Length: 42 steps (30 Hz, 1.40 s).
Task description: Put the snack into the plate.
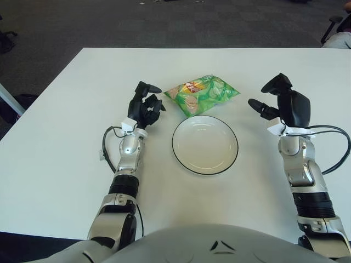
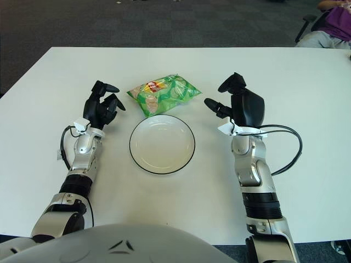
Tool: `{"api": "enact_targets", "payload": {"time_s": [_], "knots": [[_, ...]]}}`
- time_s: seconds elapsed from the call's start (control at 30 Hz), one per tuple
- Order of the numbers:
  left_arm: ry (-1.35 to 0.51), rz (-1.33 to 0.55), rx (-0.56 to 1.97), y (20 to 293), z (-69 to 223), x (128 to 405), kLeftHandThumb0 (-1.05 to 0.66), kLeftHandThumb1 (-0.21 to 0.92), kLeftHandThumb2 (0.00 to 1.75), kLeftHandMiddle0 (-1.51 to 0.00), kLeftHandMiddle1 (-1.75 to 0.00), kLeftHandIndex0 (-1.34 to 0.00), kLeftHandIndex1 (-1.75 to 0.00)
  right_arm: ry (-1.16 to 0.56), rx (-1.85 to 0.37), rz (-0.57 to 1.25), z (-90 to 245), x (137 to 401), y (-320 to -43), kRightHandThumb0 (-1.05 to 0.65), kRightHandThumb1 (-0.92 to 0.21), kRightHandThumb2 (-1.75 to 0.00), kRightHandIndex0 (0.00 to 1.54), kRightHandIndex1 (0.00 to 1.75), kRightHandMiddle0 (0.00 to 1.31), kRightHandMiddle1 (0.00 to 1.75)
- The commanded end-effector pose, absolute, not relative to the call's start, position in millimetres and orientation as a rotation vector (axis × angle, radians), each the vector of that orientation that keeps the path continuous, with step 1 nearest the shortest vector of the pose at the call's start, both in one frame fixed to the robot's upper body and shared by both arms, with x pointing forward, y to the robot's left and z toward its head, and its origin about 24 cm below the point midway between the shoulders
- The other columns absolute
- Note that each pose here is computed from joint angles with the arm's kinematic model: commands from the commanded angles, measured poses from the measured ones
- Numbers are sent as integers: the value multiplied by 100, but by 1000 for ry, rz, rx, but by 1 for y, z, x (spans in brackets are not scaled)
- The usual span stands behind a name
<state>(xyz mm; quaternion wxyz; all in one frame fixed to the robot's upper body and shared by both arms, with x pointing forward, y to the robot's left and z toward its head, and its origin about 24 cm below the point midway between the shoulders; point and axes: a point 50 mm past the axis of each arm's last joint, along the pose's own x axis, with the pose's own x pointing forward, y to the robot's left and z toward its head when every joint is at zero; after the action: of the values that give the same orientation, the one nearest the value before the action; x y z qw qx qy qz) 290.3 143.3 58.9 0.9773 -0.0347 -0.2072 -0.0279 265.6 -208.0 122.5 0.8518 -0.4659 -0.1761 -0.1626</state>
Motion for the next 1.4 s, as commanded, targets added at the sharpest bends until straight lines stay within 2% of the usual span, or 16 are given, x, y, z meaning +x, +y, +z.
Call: {"api": "enact_targets", "payload": {"time_s": [0.0, 1.37], "knots": [[-396, -38, -77, 145, 51, 288, -35, 92, 33, -81, -166, -40, -154, -375, -1000, -347, 124, 265, -209, -35, -92, -38, 71, 36, 34, 159], [-403, -29, -59, 148, 51, 292, -35, 92, 33, -82, -164, -41, -153, -373, -999, -346, 123, 270, -206, -35, -92, -38, 71, 36, 34, 159]]}}
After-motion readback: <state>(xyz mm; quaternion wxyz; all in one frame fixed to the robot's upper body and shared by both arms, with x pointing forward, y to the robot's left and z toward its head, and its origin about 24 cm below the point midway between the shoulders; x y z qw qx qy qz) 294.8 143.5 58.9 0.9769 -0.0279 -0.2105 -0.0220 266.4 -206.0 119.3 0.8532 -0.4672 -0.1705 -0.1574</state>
